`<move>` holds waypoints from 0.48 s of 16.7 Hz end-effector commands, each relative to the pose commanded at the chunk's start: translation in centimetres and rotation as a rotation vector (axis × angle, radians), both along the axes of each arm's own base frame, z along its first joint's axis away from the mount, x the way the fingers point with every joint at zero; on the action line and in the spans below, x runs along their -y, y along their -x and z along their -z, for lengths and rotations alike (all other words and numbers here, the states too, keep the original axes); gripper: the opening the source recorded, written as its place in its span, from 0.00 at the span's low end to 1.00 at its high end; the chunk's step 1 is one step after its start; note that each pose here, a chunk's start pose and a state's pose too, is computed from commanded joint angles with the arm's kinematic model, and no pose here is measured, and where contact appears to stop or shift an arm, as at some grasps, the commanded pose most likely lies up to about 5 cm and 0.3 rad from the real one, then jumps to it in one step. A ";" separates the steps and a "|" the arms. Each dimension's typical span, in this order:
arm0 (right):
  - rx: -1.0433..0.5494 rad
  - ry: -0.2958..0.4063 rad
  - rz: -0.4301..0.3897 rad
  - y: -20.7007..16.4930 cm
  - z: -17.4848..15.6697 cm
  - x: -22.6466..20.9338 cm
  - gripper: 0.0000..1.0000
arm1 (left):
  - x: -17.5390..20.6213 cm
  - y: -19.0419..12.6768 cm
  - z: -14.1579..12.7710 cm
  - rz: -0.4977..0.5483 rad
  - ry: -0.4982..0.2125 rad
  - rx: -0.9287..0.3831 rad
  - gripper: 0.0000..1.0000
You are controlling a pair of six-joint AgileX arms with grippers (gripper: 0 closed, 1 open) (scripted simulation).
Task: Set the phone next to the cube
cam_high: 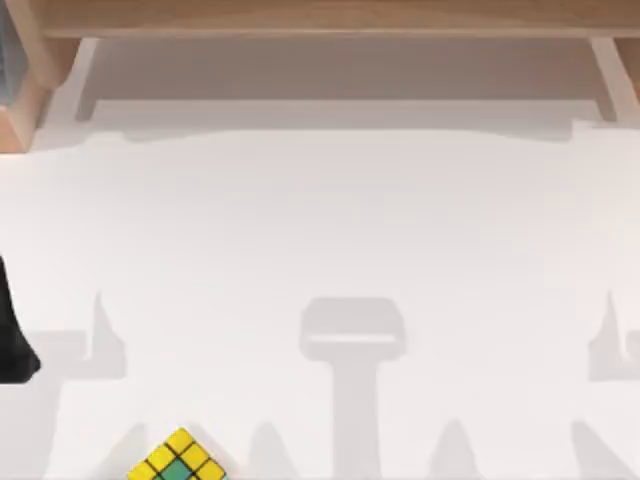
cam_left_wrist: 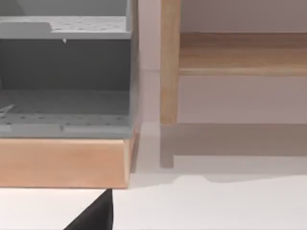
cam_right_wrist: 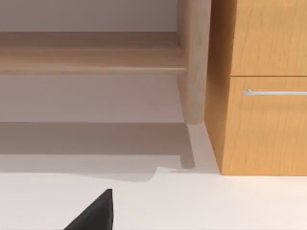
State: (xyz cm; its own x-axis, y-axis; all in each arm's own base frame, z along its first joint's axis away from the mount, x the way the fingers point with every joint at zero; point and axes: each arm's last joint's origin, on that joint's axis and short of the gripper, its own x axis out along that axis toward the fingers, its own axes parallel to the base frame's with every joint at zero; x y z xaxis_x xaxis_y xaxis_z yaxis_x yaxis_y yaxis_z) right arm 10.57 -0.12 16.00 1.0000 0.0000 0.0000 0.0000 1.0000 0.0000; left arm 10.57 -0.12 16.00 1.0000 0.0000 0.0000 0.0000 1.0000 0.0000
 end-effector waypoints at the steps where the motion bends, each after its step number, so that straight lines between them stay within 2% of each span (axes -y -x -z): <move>1: 0.000 0.000 0.000 0.0 0.0 0.0 1.00 | 0.0 0.0 0.0 0.000 0.000 0.000 1.00; 4: -0.040 0.033 0.021 -0.1 -0.2 0.2 1.00 | 0.0 0.0 0.0 0.000 0.000 0.000 1.00; 8: -0.275 0.196 0.089 -0.7 -1.1 1.3 1.00 | 0.0 0.0 0.0 0.000 0.000 0.000 1.00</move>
